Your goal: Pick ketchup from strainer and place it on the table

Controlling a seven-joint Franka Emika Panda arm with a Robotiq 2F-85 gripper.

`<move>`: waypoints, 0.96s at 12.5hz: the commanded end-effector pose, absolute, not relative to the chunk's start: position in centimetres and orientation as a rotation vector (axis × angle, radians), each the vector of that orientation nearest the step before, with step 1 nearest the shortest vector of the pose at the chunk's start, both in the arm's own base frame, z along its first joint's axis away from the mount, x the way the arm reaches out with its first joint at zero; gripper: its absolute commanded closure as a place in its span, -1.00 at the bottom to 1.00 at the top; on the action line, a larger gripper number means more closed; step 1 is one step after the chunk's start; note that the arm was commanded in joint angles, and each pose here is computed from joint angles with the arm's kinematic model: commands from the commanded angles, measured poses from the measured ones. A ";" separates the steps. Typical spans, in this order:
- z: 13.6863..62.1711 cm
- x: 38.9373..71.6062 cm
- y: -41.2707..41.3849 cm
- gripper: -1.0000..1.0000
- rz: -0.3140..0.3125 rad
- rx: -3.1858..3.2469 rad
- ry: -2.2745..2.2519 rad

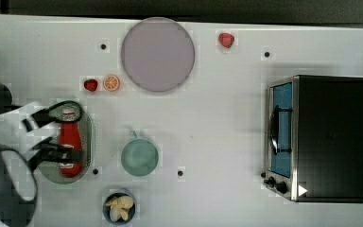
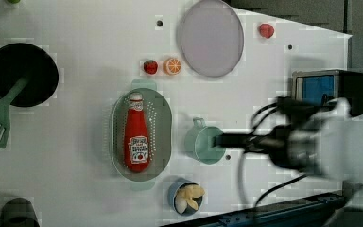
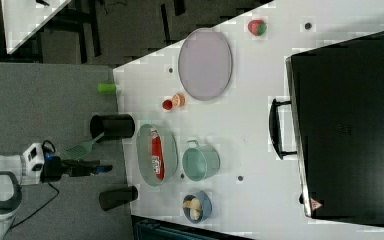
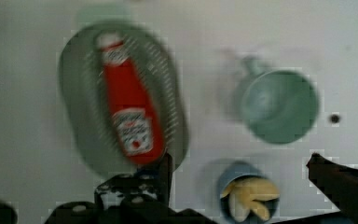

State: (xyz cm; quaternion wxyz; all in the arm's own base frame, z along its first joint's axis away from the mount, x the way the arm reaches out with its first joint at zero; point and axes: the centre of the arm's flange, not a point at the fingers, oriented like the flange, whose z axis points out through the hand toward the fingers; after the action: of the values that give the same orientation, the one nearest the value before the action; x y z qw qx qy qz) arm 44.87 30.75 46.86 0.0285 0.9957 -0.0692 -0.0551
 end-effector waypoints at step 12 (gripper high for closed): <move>26.7 40.3 36.9 -1.00 -0.060 3.231 -0.255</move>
State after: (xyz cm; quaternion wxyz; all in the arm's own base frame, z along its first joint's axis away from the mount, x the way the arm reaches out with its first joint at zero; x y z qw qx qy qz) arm 39.83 37.93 28.19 -0.0440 0.9989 -0.0138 -0.0041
